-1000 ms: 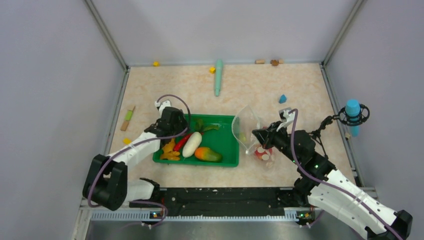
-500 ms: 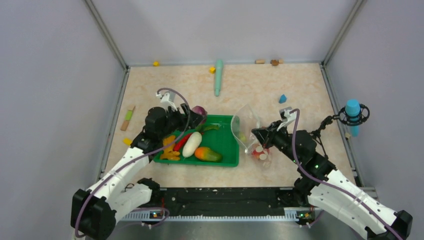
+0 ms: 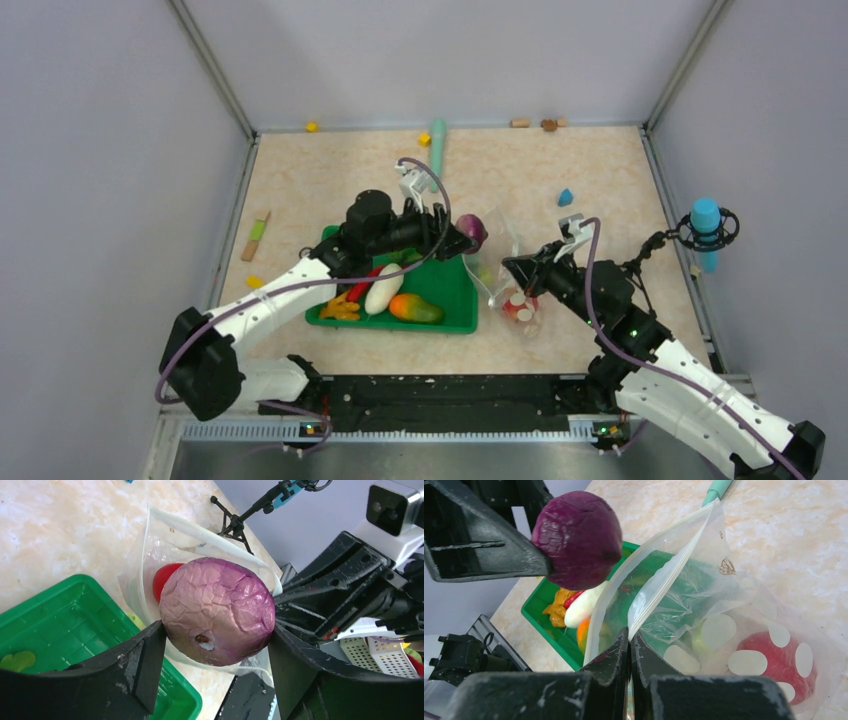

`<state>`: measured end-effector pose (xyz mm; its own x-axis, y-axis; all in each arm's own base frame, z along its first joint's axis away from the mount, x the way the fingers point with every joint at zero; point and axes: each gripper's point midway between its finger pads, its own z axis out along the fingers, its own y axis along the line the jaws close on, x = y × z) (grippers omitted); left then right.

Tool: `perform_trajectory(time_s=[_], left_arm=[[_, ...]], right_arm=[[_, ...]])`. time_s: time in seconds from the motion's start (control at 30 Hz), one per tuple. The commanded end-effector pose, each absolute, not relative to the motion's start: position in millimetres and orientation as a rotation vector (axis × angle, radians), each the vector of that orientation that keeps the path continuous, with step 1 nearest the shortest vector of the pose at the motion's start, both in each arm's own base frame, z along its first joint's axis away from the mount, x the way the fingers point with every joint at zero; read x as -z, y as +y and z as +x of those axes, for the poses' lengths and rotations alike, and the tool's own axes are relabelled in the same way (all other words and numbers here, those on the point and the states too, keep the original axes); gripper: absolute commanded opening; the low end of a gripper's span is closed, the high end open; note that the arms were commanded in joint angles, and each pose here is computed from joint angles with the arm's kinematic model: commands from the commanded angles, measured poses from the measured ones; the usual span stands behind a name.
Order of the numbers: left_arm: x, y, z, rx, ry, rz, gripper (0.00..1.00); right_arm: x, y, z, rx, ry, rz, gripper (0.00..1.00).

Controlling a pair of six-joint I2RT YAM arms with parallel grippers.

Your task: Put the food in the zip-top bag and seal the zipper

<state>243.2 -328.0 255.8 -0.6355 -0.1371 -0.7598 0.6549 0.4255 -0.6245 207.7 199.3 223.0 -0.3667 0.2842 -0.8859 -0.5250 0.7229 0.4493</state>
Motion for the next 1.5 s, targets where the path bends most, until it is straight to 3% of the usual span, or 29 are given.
perform_trajectory(time_s=[0.0, 0.17, 0.2, 0.3, 0.33, 0.67, 1.07, 1.47], left_arm=[[-274, -350, 247, 1.321, 1.837, 0.541, 0.51], [-260, -365, 243, 1.339, 1.884, 0.615, 0.56], [-259, -365, 243, 1.338, 1.887, 0.616, 0.62], [-258, -363, 242, 1.325, 1.887, 0.626, 0.95], [-259, -362, 242, 1.319, 1.887, 0.625, 0.97], [-261, -348, 238, 1.255, 1.890, 0.610, 0.97], [-221, -228, 270, 0.680, 1.919, 0.093, 0.97], [-156, -189, 266, 0.376, 2.118, 0.102, 0.97]], right_arm=[[-245, 201, 209, -0.897, 1.666, -0.189, 0.00], [-246, 200, 208, -0.895, 1.662, -0.189, 0.00], [-246, 200, 208, -0.894, 1.661, -0.187, 0.00], [-246, 199, 209, -0.888, 1.659, -0.185, 0.00], [-246, 199, 209, -0.888, 1.658, -0.183, 0.00], [-247, 199, 207, -0.895, 1.656, -0.188, 0.00], [-247, 196, 208, -0.879, 1.656, -0.178, 0.00], [-239, 197, 213, -0.848, 1.687, -0.179, 0.00]])
